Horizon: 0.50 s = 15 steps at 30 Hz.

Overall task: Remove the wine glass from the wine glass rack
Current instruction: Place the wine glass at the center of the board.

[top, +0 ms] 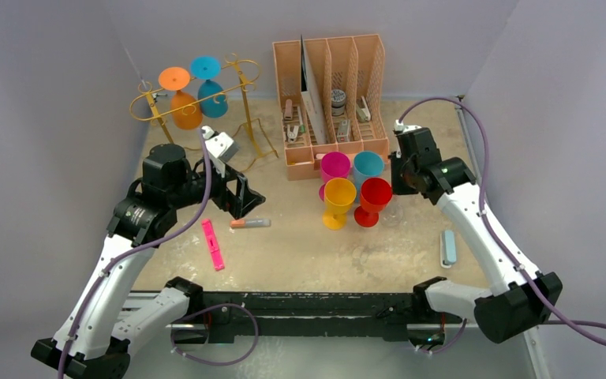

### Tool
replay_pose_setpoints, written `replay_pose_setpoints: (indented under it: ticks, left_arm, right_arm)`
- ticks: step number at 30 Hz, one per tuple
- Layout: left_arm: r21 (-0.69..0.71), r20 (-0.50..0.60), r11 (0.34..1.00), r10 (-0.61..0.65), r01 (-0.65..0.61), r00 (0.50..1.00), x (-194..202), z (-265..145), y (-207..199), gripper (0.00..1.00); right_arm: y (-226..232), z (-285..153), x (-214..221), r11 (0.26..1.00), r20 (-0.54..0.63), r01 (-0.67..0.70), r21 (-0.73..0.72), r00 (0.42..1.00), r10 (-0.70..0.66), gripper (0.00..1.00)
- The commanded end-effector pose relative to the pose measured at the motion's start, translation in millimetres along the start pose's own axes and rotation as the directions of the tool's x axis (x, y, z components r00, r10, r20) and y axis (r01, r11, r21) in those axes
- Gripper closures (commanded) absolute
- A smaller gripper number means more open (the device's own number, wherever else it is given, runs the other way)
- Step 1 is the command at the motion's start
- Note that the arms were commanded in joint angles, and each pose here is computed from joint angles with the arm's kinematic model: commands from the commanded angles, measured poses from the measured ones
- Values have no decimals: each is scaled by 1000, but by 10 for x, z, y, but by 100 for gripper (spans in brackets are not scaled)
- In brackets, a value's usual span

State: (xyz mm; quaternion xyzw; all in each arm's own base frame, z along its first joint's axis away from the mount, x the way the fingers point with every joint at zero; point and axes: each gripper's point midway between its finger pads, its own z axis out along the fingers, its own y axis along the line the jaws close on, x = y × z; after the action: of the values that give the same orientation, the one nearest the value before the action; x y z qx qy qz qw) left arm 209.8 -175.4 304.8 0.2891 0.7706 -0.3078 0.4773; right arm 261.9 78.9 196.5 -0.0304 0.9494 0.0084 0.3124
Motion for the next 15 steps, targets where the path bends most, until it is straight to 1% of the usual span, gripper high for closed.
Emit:
replay_pose_setpoints:
  ticks: [1, 11, 15]
  left_arm:
    - [-20, 45, 999, 34, -33, 998, -176, -101, -13, 6]
    - [-35, 53, 999, 35, -33, 998, -239, -164, -24, 6]
    - [-45, 58, 998, 38, -36, 998, -270, -197, -24, 6]
  right_arm:
    - [133, -61, -335, 996, 81, -31, -78, 996, 37, 100]
    - [43, 147, -489, 996, 77, -69, -64, 994, 74, 100]
    - [24, 204, -526, 992, 72, -95, -79, 992, 100, 100]
